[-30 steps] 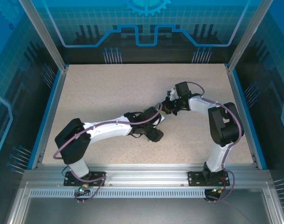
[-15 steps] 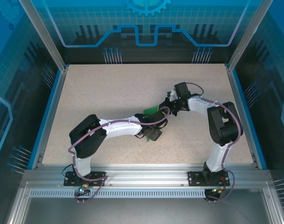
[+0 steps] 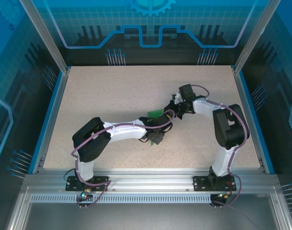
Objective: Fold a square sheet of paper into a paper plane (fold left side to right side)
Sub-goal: Fold the wing for the fifth time at the center of the table.
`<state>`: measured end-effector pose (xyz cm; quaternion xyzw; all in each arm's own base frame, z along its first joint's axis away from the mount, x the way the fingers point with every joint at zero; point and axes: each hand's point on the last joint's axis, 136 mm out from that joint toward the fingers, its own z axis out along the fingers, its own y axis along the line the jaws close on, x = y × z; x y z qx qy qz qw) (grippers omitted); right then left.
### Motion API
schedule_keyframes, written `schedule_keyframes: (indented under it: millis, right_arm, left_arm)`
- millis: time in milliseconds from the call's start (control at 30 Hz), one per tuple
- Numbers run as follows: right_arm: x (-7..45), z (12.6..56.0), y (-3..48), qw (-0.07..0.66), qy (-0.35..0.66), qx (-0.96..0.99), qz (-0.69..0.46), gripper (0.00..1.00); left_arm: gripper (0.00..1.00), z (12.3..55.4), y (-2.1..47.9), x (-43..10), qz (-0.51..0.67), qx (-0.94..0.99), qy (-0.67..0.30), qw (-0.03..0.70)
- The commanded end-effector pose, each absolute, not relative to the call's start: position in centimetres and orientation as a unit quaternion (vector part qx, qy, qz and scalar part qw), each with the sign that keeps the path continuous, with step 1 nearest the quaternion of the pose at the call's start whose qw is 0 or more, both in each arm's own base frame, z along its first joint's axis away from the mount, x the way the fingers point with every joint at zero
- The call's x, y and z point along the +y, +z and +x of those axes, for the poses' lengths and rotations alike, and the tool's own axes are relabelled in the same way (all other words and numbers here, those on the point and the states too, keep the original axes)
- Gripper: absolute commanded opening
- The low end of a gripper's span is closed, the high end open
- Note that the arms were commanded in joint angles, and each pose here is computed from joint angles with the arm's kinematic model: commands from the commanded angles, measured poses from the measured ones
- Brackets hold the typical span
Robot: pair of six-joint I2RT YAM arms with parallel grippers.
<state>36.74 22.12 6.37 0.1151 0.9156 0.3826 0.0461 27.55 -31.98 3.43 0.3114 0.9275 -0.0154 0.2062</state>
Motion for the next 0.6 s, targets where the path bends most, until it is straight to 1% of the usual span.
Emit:
schedule_keyframes:
  millis: [0,67,133,167,200,333,467,567]
  right_arm:
    - [22.6,36.5,6.5,0.041,0.377,0.920,0.097,0.00]
    - [22.4,36.7,7.0,0.051,0.374,0.922,0.090,0.04]
    - [21.6,37.0,8.0,0.077,0.369,0.923,0.082,0.17]
    - [21.2,37.3,8.6,0.091,0.364,0.923,0.080,0.22]
    - [20.6,37.4,9.2,0.106,0.358,0.924,0.079,0.30]
    - [17.1,37.6,11.0,0.159,0.327,0.927,0.090,0.46]
    - [14.0,36.3,11.4,0.187,0.307,0.927,0.105,0.54]
    - [13.2,35.3,11.4,0.204,0.309,0.924,0.099,0.56]
  left_arm:
    - [0.20,27.6,3.2,-32.1,0.294,0.933,-0.026,0.207]
    - [0.19,27.7,3.4,-32.1,0.283,0.936,-0.041,0.207]
    - [0.18,27.9,3.8,-32.0,0.270,0.938,-0.061,0.207]
    - [0.18,28.0,4.0,-32.0,0.265,0.939,-0.071,0.207]
    - [0.18,28.0,4.2,-32.0,0.259,0.940,-0.085,0.206]
    - [0.18,28.3,4.7,-32.0,0.232,0.942,-0.139,0.199]
    - [0.17,28.9,5.1,-31.9,0.205,0.940,-0.195,0.188]
    - [0.15,29.4,5.6,-32.1,0.184,0.935,-0.246,0.177]
